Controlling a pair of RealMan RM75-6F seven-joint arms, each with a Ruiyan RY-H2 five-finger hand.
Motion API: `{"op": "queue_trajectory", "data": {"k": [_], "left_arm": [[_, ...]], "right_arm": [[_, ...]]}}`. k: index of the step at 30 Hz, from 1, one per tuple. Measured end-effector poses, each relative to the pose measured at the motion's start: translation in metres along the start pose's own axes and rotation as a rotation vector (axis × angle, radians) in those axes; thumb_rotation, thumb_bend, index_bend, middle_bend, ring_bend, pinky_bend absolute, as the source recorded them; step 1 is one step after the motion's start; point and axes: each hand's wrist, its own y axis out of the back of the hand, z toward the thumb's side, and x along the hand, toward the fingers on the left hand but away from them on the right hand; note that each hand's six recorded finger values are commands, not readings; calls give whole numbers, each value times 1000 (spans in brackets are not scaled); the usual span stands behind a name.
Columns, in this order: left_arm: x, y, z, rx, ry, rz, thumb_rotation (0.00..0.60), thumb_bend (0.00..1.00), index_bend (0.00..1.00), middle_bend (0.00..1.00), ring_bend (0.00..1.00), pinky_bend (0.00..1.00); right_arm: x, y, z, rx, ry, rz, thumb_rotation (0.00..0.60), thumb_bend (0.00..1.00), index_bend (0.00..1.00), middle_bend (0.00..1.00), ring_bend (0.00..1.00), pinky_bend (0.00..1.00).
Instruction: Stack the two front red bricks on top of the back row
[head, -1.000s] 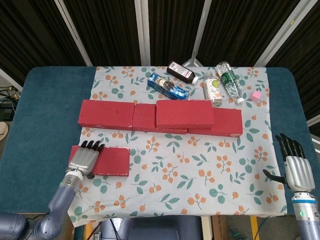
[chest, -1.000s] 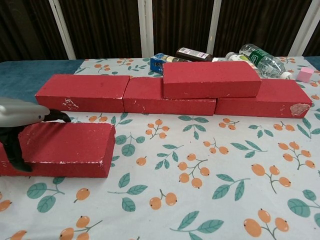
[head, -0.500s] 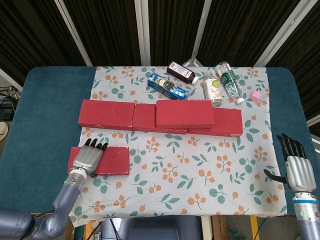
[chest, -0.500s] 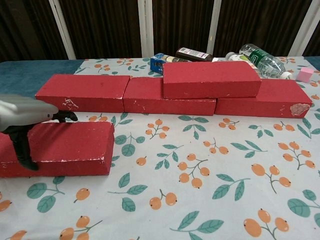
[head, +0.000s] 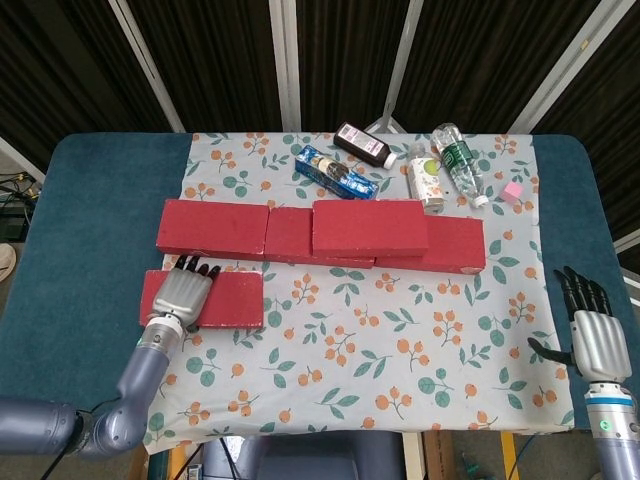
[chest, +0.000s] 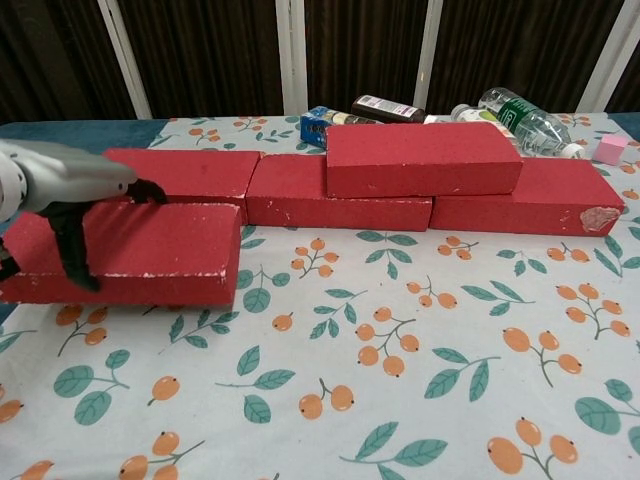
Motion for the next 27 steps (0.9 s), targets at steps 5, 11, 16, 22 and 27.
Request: {"op": "queue_trajectory", "data": {"k": [5, 11, 16, 22, 27], "left_arm": [[2, 38, -5, -39, -11, 49, 600, 0, 351, 426, 38, 47], [11, 82, -8, -72, -26, 47, 600, 0, 359, 423, 38, 47], [34, 117, -14, -38, -13, 58, 600, 0, 359, 422, 38, 47], [74, 132, -22, -3, 16, 31, 600, 0, 361, 421, 34, 45], [105, 135, -19, 3, -5, 3, 600, 0, 363, 419, 31, 45]], "right_arm": [[-1, -2, -3, 16, -13, 1, 600, 196, 37, 13, 35, 0], [-7, -6, -12, 37, -59, 7, 600, 196, 37, 13, 35, 0], [-14, -8, -20, 63, -100, 3, 600, 196, 37, 13, 35, 0], [-21, -8, -28, 101, -130, -23, 600, 196, 37, 13, 35, 0], [-22, -2, -28, 112, -125, -65, 600, 196, 37, 13, 35, 0]]}}
